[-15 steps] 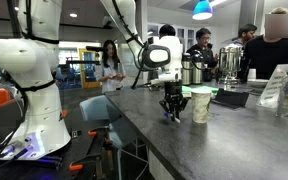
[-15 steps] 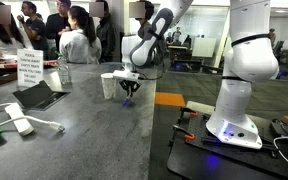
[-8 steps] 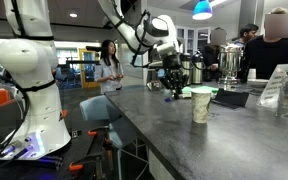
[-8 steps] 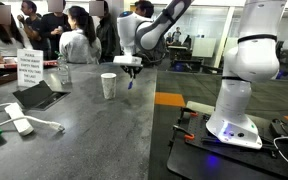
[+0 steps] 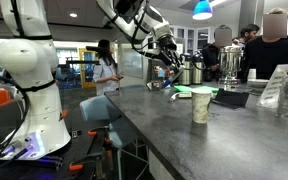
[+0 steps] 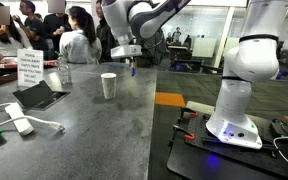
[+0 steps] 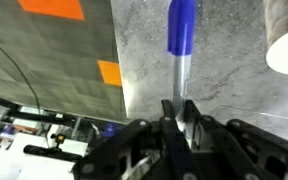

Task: Put the blue sharpie in the cup

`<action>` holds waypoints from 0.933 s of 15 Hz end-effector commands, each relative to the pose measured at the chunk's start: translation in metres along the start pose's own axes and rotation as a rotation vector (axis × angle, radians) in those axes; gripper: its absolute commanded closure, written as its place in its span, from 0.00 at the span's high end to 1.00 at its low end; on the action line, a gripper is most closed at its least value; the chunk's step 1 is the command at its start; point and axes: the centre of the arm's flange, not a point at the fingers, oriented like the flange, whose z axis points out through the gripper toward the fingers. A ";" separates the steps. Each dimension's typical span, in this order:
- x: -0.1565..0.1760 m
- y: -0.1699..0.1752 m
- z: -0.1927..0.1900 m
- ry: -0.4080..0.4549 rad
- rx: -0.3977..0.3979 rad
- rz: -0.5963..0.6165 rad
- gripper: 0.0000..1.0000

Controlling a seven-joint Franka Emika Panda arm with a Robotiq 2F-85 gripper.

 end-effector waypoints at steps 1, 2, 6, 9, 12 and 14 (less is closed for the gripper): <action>0.005 -0.031 -0.004 0.110 -0.035 -0.077 0.05; 0.005 -0.041 -0.006 0.159 -0.030 -0.096 0.05; 0.004 -0.080 -0.008 0.269 0.024 -0.166 0.05; -0.004 -0.106 -0.011 0.309 0.064 -0.198 0.05; -0.014 -0.126 -0.009 0.356 0.101 -0.218 0.05; -0.019 -0.137 -0.004 0.389 0.113 -0.225 0.05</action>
